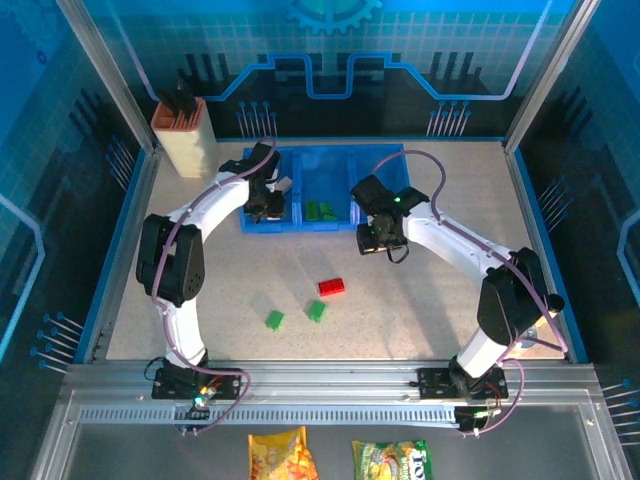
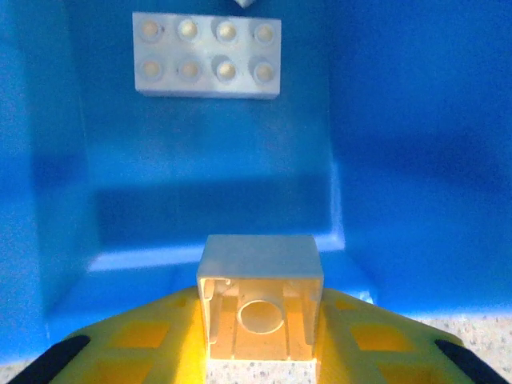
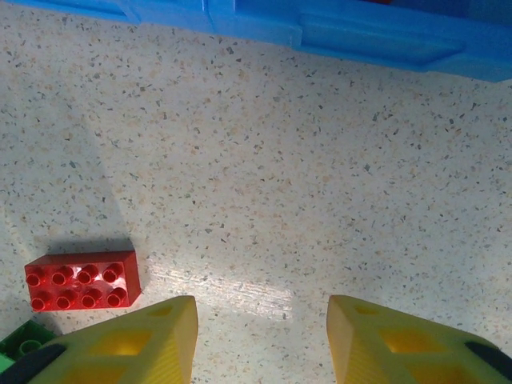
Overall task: Sort the legos into containers by color
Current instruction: Place the lego in the container.
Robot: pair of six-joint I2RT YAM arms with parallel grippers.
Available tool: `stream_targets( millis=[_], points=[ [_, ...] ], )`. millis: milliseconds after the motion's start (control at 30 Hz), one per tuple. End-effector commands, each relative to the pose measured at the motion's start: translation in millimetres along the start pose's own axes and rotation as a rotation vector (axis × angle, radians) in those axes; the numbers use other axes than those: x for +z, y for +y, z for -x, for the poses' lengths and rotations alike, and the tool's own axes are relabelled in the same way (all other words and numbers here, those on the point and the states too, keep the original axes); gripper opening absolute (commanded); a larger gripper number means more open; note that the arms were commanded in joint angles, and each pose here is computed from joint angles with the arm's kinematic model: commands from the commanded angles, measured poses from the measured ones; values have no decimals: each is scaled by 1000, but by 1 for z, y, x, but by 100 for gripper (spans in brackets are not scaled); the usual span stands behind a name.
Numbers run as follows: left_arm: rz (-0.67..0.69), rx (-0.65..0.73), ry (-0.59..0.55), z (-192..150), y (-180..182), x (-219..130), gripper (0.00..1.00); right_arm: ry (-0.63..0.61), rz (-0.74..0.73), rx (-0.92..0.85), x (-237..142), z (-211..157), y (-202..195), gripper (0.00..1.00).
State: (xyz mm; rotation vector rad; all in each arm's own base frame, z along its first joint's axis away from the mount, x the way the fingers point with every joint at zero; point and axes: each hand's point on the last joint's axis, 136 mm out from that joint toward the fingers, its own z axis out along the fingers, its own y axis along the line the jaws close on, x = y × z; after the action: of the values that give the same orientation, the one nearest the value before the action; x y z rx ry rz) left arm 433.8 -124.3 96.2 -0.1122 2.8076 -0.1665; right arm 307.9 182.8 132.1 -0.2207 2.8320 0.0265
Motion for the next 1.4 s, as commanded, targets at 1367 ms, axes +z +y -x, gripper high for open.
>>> stream_targets(
  millis=[1367],
  points=[
    [-149,-94,54,18,-12,31,43,41,-18,13,-7,-31,-7,48]
  ],
)
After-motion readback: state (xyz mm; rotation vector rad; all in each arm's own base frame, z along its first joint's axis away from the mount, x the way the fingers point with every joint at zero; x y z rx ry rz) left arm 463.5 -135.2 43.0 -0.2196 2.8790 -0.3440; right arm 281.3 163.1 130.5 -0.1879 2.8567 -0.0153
